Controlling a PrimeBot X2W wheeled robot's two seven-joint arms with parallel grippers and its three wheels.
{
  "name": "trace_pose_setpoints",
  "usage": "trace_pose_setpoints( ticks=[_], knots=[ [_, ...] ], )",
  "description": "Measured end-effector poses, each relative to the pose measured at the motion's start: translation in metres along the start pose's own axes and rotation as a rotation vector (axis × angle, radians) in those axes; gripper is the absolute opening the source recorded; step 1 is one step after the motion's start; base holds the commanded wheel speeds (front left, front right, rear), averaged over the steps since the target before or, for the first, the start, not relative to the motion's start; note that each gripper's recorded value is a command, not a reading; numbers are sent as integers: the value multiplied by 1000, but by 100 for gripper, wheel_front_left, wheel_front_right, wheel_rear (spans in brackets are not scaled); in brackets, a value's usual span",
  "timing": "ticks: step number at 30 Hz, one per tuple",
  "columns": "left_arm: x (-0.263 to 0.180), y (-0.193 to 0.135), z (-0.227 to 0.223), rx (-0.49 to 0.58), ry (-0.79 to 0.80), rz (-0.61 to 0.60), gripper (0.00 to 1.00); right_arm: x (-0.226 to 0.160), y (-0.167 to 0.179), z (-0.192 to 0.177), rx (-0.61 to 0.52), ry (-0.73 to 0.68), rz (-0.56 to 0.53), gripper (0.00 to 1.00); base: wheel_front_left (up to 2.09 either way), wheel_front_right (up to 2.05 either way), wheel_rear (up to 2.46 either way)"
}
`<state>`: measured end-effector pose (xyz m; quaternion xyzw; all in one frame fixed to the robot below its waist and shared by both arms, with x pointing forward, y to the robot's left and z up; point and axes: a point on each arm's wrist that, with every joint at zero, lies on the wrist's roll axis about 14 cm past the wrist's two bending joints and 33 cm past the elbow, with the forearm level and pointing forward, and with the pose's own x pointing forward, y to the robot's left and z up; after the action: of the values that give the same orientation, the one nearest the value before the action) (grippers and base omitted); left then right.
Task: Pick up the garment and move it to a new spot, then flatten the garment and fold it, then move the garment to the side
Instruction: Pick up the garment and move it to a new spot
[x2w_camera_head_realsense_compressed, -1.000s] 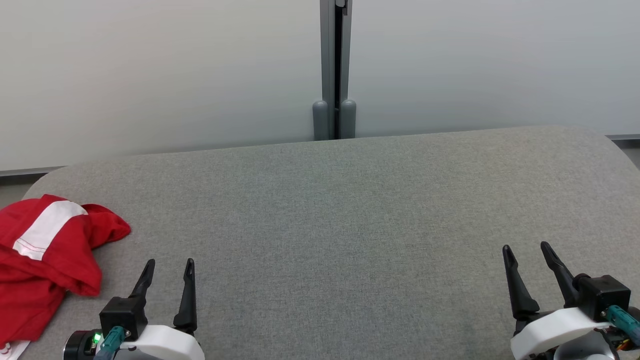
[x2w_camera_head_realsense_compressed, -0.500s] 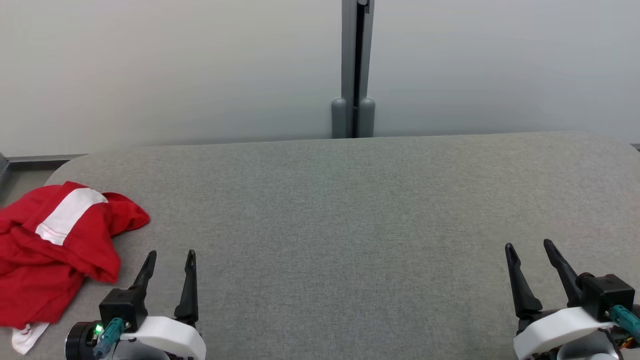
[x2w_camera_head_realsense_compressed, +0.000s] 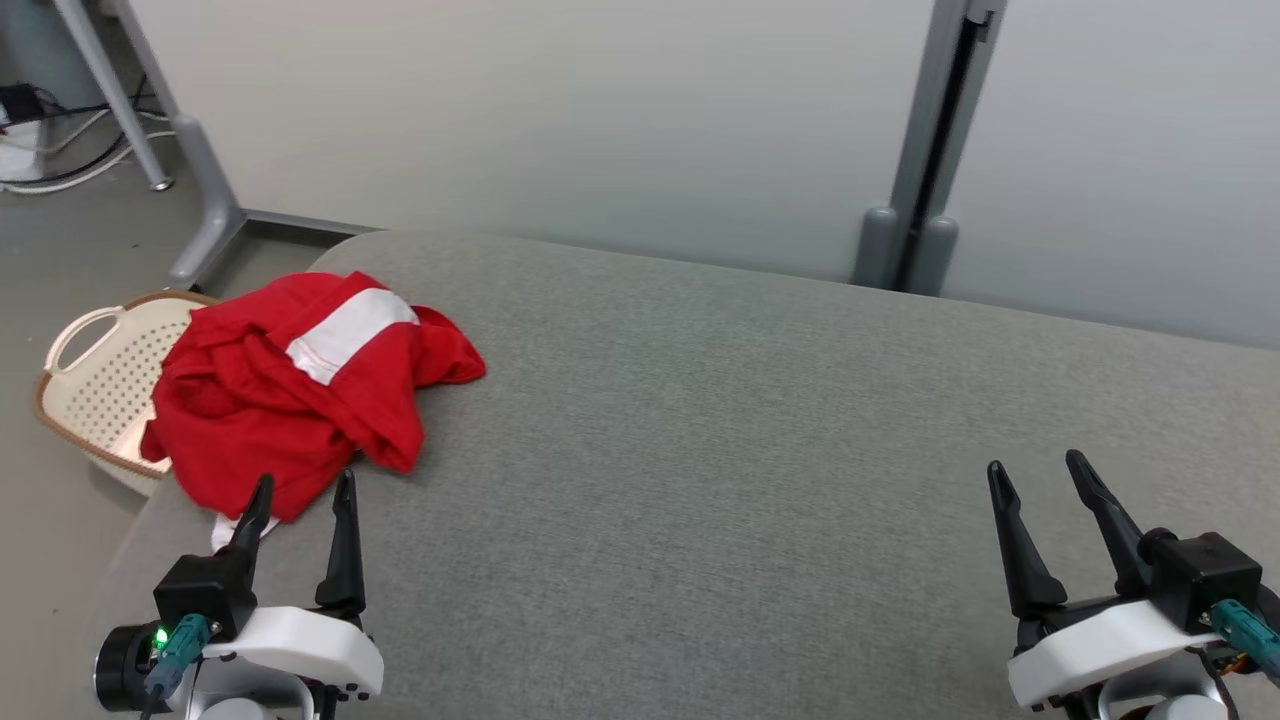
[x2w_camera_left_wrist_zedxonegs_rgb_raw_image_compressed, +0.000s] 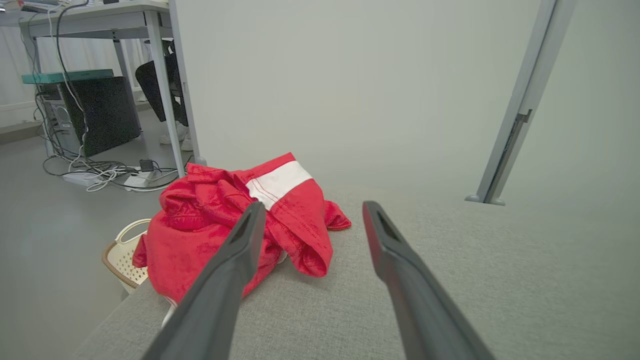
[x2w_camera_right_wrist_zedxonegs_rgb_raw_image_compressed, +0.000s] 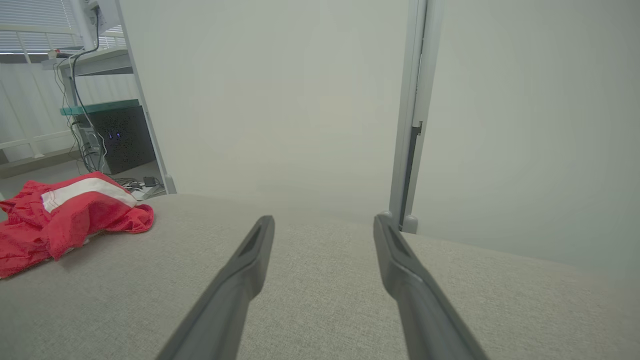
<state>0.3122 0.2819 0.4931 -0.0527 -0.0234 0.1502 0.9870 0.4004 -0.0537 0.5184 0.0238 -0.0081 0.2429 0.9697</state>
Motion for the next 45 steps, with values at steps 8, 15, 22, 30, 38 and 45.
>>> trace_pose_setpoints(
  ticks=[8,15,22,30,38,45],
  knots=[
    [-30,58,9,0,-27,166,100,28,51,1,3,2,157,100,0,0,0],
    [-40,70,10,-4,-32,210,100,35,64,-1,2,11,198,100,0,0,0],
    [-40,67,8,-10,-25,206,100,34,62,0,8,13,190,100,0,0,0],
    [-32,56,2,2,-2,163,100,33,58,-3,6,22,180,100,0,0,0],
    [19,14,-7,5,70,39,100,47,45,2,-4,11,179,100,0,0,0],
    [78,-13,-51,-14,266,0,100,64,9,-7,-14,22,141,100,0,0,0]
  ],
)
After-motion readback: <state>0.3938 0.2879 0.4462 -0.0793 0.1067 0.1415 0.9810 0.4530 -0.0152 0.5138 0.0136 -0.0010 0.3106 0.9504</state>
